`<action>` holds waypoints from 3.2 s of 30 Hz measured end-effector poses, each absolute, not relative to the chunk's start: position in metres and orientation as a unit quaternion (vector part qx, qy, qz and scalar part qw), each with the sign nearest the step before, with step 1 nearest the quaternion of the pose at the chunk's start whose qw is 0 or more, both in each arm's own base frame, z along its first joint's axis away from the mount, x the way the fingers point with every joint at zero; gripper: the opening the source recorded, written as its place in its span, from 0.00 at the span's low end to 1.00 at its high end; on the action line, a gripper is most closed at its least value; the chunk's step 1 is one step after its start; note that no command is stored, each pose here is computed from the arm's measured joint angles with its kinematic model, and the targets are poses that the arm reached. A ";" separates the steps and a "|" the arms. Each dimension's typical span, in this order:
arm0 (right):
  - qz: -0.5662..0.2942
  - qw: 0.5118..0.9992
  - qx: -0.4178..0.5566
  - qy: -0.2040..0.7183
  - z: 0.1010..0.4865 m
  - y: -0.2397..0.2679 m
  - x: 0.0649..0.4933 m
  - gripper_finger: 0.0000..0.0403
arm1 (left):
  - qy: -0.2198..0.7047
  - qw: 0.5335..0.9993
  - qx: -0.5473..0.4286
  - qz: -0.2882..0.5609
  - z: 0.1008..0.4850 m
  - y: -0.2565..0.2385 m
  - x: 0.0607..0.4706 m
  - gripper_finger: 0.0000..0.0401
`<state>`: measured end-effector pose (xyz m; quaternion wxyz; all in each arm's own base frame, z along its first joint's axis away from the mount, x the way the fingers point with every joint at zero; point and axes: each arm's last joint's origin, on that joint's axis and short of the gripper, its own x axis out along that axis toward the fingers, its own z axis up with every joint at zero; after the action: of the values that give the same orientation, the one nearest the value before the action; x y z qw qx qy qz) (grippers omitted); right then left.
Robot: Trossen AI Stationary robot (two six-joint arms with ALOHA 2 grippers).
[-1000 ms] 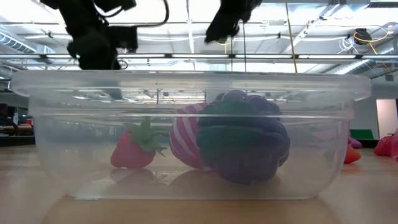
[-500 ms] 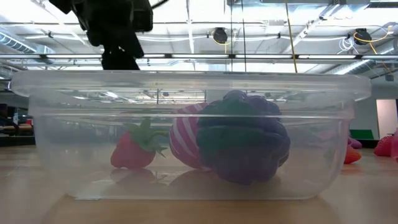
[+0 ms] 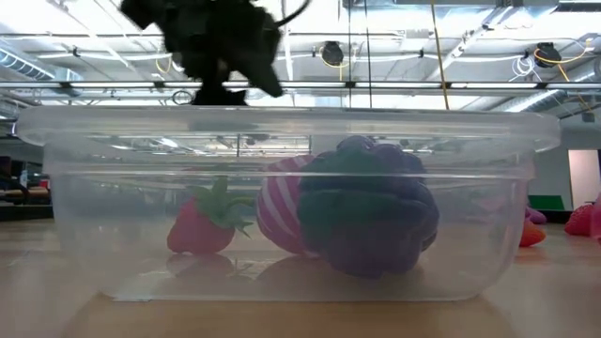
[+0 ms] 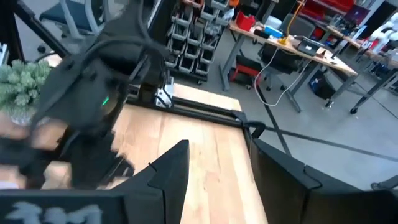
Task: Pick and placing Produce into tupperware
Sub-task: Put the peach into the transparent bin
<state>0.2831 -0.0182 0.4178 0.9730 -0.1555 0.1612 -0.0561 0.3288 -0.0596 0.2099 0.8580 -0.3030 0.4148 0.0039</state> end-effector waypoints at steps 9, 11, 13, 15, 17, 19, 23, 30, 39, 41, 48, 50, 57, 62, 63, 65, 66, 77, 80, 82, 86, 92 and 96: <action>-0.056 0.973 -0.156 0.162 0.419 -0.018 0.281 0.40 | 0.544 0.817 -0.190 0.034 0.205 -0.068 0.377 0.64; -0.057 0.974 -0.157 0.155 0.421 -0.018 0.280 0.40 | 0.552 0.813 -0.181 0.036 0.201 -0.068 0.382 0.64; -0.057 0.974 -0.163 0.149 0.424 -0.018 0.276 0.40 | 0.545 0.818 -0.180 0.034 0.199 -0.069 0.385 0.64; -0.059 0.975 -0.166 0.138 0.427 -0.018 0.274 0.40 | 0.543 0.818 -0.186 0.037 0.196 -0.069 0.387 0.64; -0.060 0.975 -0.169 0.132 0.431 -0.018 0.270 0.40 | 0.535 0.819 -0.200 0.042 0.192 -0.070 0.391 0.64; -0.062 0.976 -0.173 0.119 0.434 -0.017 0.269 0.40 | 0.534 0.818 -0.209 0.047 0.188 -0.071 0.394 0.64; -0.064 0.976 -0.177 0.108 0.438 -0.017 0.265 0.40 | 0.537 0.810 -0.227 0.057 0.182 -0.072 0.396 0.64; -0.064 0.976 -0.177 0.107 0.439 -0.017 0.263 0.40 | 0.531 0.810 -0.243 0.053 0.182 -0.079 0.396 0.64; -0.064 0.977 -0.175 0.107 0.439 -0.017 0.263 0.40 | 0.529 0.813 -0.241 0.047 0.181 -0.086 0.396 0.64; -0.065 0.978 -0.169 0.107 0.439 -0.017 0.263 0.40 | 0.530 0.812 -0.240 0.047 0.179 -0.086 0.397 0.64; -0.063 0.978 -0.168 0.107 0.439 -0.017 0.263 0.40 | 0.533 0.810 -0.241 0.041 0.172 -0.086 0.400 0.64; -0.063 0.978 -0.168 0.107 0.439 -0.017 0.263 0.40 | 0.532 0.811 -0.241 0.037 0.171 -0.086 0.401 0.64; -0.063 0.978 -0.168 0.106 0.439 -0.017 0.263 0.40 | 0.527 0.814 -0.242 0.033 0.171 -0.085 0.403 0.64; -0.063 0.978 -0.168 0.106 0.439 -0.017 0.263 0.40 | 0.535 0.806 -0.253 0.023 0.159 -0.082 0.407 0.64; -0.063 0.978 -0.168 0.106 0.439 -0.017 0.263 0.40 | 0.537 0.803 -0.256 0.021 0.158 -0.081 0.408 0.64; -0.062 0.978 -0.168 0.106 0.439 -0.016 0.263 0.40 | 0.546 0.796 -0.261 0.017 0.152 -0.079 0.409 0.64; -0.062 0.978 -0.168 0.107 0.439 -0.016 0.263 0.40 | 0.545 0.796 -0.263 0.016 0.150 -0.078 0.410 0.64; -0.061 0.977 -0.173 0.106 0.439 -0.016 0.263 0.40 | 0.542 0.800 -0.258 0.009 0.150 -0.077 0.411 0.64; -0.062 0.978 -0.173 0.104 0.440 -0.016 0.263 0.40 | 0.542 0.801 -0.255 0.010 0.150 -0.077 0.411 0.64; -0.062 0.978 -0.173 0.103 0.440 -0.016 0.263 0.40 | 0.542 0.801 -0.252 0.011 0.150 -0.077 0.411 0.64; -0.062 0.978 -0.173 0.103 0.440 -0.016 0.263 0.40 | 0.541 0.805 -0.243 0.016 0.150 -0.076 0.411 0.64; -0.062 0.978 -0.173 0.103 0.440 -0.016 0.263 0.40 | 0.538 0.810 -0.233 0.026 0.150 -0.075 0.411 0.64; -0.062 0.978 -0.173 0.103 0.440 -0.016 0.263 0.40 | 0.537 0.810 -0.232 0.028 0.149 -0.075 0.411 0.64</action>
<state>0.2628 -0.0164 0.4397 0.9776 -0.1731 0.1026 -0.0616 0.4109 -0.0753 0.1495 0.8103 -0.2324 0.5373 0.0275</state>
